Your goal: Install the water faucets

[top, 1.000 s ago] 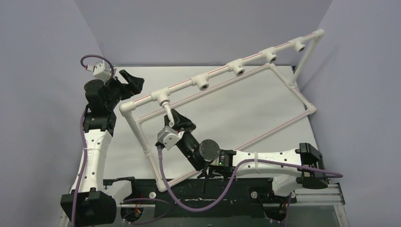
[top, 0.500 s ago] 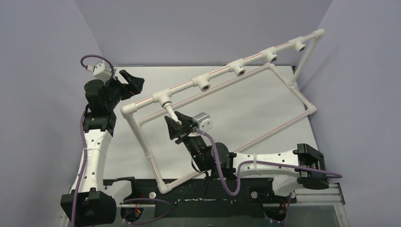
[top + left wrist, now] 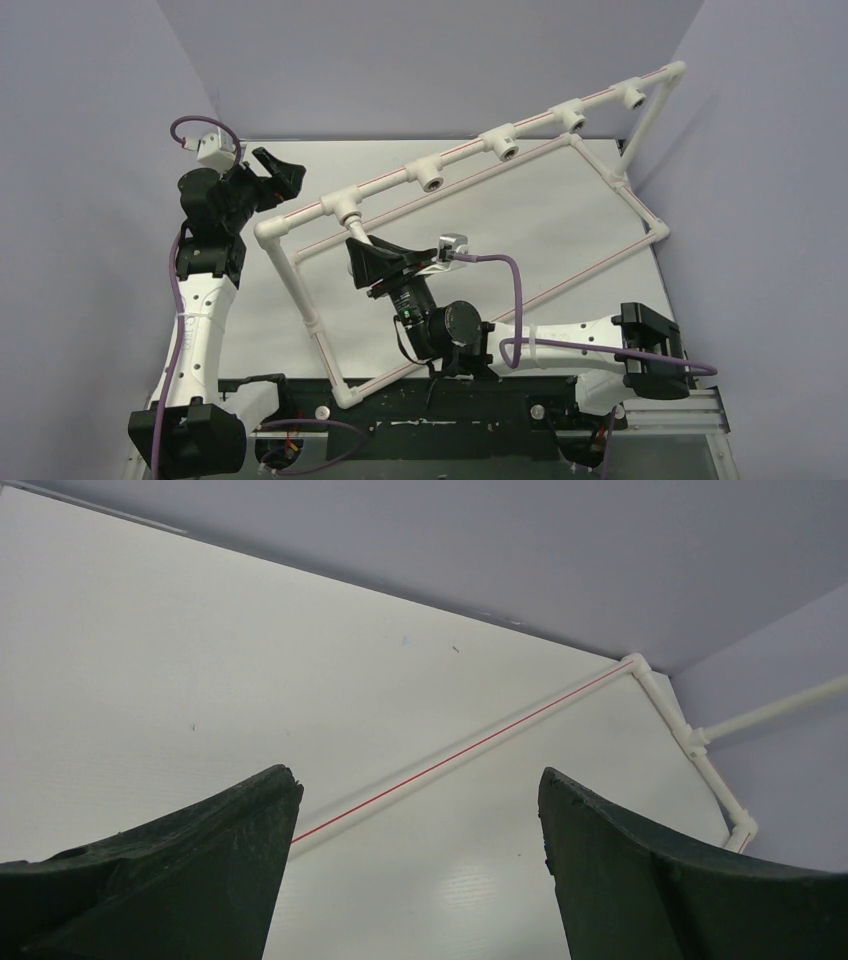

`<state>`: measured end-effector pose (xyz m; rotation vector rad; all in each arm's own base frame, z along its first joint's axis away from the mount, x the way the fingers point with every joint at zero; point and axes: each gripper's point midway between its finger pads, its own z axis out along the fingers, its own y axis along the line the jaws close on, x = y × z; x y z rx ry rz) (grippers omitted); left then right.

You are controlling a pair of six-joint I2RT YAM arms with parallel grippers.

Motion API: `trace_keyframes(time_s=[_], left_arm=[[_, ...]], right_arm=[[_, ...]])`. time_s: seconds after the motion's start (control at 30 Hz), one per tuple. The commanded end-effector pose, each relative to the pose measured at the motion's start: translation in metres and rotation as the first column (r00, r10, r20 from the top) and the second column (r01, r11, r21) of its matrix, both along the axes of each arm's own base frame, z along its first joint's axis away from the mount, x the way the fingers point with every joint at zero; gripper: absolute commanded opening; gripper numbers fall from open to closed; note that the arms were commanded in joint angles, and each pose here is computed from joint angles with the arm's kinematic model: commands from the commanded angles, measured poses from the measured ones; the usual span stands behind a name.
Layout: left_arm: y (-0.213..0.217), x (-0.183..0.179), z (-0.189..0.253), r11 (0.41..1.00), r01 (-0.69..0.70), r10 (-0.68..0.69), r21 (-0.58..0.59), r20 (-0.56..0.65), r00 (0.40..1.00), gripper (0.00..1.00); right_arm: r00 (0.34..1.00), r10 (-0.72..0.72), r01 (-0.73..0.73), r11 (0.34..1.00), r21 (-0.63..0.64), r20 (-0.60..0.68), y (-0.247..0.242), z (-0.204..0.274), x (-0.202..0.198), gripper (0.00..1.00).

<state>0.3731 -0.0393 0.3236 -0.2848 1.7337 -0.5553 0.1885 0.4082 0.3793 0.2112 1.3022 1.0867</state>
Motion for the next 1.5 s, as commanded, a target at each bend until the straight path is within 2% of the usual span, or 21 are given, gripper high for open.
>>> trace_keyframes(time_s=[0.0, 0.1, 0.13, 0.3, 0.37, 0.47, 0.57, 0.83, 1.1, 1.47], left_arm=[[0.000, 0.000, 0.027, 1.000, 0.007, -0.007, 0.004, 0.089, 0.996, 0.87], [0.000, 0.000, 0.028, 1.000, 0.008, -0.009, 0.003, 0.090, 0.996, 0.87], [0.000, -0.001, 0.028, 1.000, 0.008, -0.008, 0.004, 0.090, 0.996, 0.87], [0.000, 0.000, 0.028, 1.000, 0.008, -0.008, 0.002, 0.092, 0.996, 0.87], [0.000, -0.001, 0.029, 1.000, 0.008, -0.008, 0.002, 0.092, 0.996, 0.87], [0.000, 0.000, 0.029, 1.000, 0.007, -0.008, 0.002, 0.094, 0.996, 0.87], [0.000, 0.000, 0.029, 1.000, 0.008, -0.008, 0.002, 0.093, 0.996, 0.87], [0.000, 0.001, 0.027, 1.000, 0.007, -0.007, 0.000, 0.088, 0.996, 0.87], [0.000, 0.001, 0.027, 1.000, 0.008, -0.008, -0.001, 0.087, 0.996, 0.87], [0.000, 0.001, 0.027, 1.000, 0.009, -0.009, -0.001, 0.089, 0.996, 0.87]], right_arm=[[0.998, 0.038, -0.011, 0.914, 0.406, -0.059, -0.019, 0.059, 0.002, 0.00], [0.999, 0.007, 0.006, 0.945, 0.327, -0.041, -0.020, 0.055, 0.002, 0.00], [0.999, -0.001, 0.012, 0.957, 0.291, -0.038, -0.020, 0.053, 0.002, 0.05], [0.999, -0.013, 0.018, 0.989, 0.147, -0.031, -0.020, 0.045, 0.001, 0.48], [1.000, -0.004, 0.006, 0.994, 0.106, -0.020, -0.020, 0.045, 0.000, 0.61], [1.000, 0.005, -0.004, 0.999, 0.049, -0.009, -0.020, 0.044, -0.002, 0.73], [1.000, 0.009, -0.009, 0.999, -0.032, 0.010, -0.021, 0.046, -0.004, 0.80], [0.997, 0.073, -0.067, 0.971, -0.230, 0.018, -0.012, 0.046, -0.013, 0.83], [1.000, -0.016, 0.014, 0.897, -0.441, -0.002, -0.007, 0.023, -0.006, 0.81], [0.997, -0.071, 0.062, 0.858, -0.509, 0.002, -0.002, 0.003, -0.001, 0.70]])
